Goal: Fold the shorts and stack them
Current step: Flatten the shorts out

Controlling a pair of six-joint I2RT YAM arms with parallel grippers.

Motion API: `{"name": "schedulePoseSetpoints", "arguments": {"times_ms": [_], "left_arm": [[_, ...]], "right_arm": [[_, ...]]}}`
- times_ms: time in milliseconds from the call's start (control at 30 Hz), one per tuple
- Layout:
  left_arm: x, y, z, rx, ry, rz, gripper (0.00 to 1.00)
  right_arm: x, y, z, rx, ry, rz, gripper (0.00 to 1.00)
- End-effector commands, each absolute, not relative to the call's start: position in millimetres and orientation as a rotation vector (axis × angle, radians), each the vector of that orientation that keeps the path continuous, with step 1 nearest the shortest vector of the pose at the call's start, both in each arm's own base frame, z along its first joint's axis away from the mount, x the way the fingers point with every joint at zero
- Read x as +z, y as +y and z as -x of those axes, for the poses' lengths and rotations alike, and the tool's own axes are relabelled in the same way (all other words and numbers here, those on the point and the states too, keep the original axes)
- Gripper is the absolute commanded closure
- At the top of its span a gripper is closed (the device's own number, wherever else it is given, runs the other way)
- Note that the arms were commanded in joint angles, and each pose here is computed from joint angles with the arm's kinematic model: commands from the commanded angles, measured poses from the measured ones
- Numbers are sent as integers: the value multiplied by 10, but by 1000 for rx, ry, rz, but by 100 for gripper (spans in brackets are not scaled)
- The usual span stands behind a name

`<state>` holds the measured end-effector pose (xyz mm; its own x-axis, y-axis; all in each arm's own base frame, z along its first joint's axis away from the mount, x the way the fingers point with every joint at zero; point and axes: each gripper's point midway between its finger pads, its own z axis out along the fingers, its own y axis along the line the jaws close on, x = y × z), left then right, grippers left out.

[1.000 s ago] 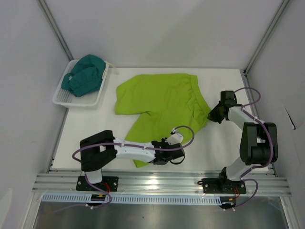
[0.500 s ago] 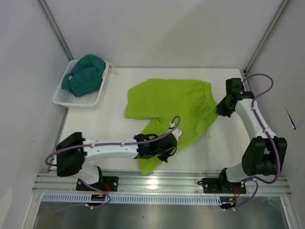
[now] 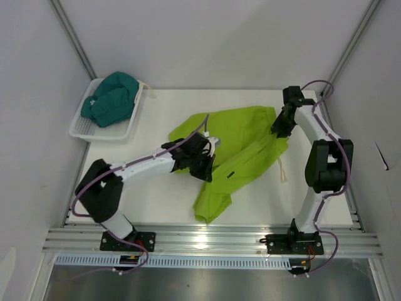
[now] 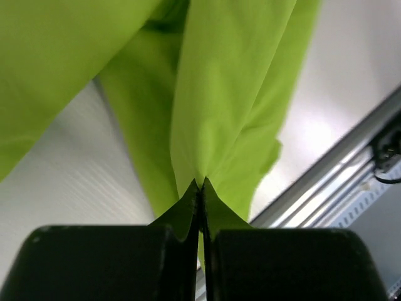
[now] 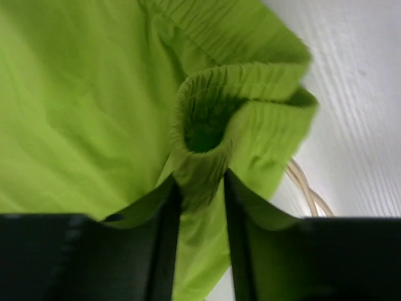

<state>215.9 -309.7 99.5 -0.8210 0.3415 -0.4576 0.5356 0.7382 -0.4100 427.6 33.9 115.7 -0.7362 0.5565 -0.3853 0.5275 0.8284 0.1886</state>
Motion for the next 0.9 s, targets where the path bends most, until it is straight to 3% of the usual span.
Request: {"name": "schedulePoseSetpoints", "arguments": {"times_ms": [0, 67, 267, 467, 733, 867], "left_arm": [[772, -3025, -2214, -774, 2656, -715, 99], [694, -2966, -2302, -741, 2678, -684, 94], [518, -2756, -2544, -474, 2713, -631, 84], [543, -2697, -2714, -412, 2675, -577, 81], [594, -2572, -2942, -318, 2650, -548, 89], [680, -2525, -2910, -360, 2641, -513, 83]], "right_arm": [[1138, 574, -4518, 282, 2544, -606, 62], [1152, 648, -4563, 364, 2514, -565, 48], [1396, 694, -4667, 592, 2356, -462, 30], [1473, 465, -4667, 759, 2179, -422, 24], [1603, 495, -4792, 875, 2035, -306, 22], [1506, 525, -4817, 896, 2042, -294, 24]]}}
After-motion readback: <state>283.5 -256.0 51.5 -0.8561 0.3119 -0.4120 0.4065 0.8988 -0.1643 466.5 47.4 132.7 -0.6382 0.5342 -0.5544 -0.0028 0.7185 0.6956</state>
